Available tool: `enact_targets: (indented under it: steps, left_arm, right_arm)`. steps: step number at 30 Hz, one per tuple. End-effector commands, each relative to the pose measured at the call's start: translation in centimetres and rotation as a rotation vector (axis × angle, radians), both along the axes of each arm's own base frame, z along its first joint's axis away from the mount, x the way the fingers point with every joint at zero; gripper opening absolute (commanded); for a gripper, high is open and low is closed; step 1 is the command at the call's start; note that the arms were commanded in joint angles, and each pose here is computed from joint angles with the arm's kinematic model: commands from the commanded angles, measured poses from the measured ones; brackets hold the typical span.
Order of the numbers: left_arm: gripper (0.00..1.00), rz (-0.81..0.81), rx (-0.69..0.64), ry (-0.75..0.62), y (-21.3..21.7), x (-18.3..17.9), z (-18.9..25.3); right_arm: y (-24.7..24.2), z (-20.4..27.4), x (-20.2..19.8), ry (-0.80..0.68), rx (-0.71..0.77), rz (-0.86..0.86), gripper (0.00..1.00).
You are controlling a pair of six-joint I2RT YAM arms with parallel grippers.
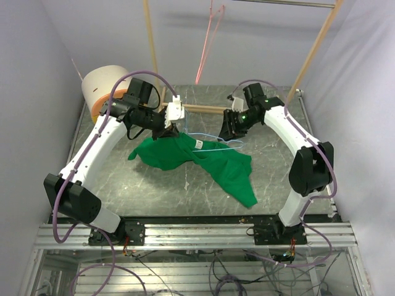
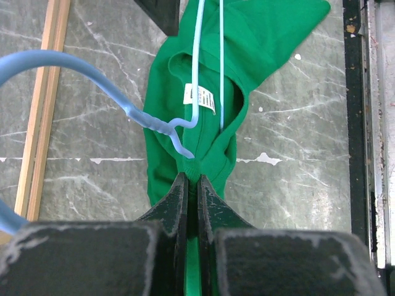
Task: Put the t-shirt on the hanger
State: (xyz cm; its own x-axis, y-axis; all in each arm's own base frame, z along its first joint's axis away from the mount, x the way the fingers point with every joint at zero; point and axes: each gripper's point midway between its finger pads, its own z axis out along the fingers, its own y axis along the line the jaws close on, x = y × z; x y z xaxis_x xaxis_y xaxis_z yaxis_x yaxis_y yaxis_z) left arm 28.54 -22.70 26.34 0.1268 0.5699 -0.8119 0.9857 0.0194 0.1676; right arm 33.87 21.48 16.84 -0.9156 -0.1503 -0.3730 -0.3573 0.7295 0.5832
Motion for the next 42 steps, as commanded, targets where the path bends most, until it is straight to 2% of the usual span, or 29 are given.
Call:
enact_targets:
  steps: [1,13,25,36,42]
  left_arm:
    - [0.07,-0.056,-0.045,-0.019,-0.3,-1.6,1.6]
    - [0.07,-0.07,-0.043,-0.014,-0.6,-2.4,1.5]
    - [0.07,-0.076,-0.036,-0.008,-0.7,-2.5,1.1]
    - [0.07,-0.078,-0.04,-0.008,-0.9,-2.5,1.1]
    - [0.07,-0.08,-0.038,-0.004,-0.9,-2.5,1.0]
  right_arm:
    - [0.8,-1.3,-1.3,0.048,-0.031,0.057,0.4]
    - [2.0,-3.6,-0.9,0.076,-0.086,0.087,0.41]
    - [3.1,-3.3,-0.8,0.062,-0.091,0.111,0.4]
    - [2.4,-5.9,-1.7,0.11,-0.179,0.146,0.4]
    - [3.1,-5.8,-1.5,0.106,-0.163,0.151,0.39]
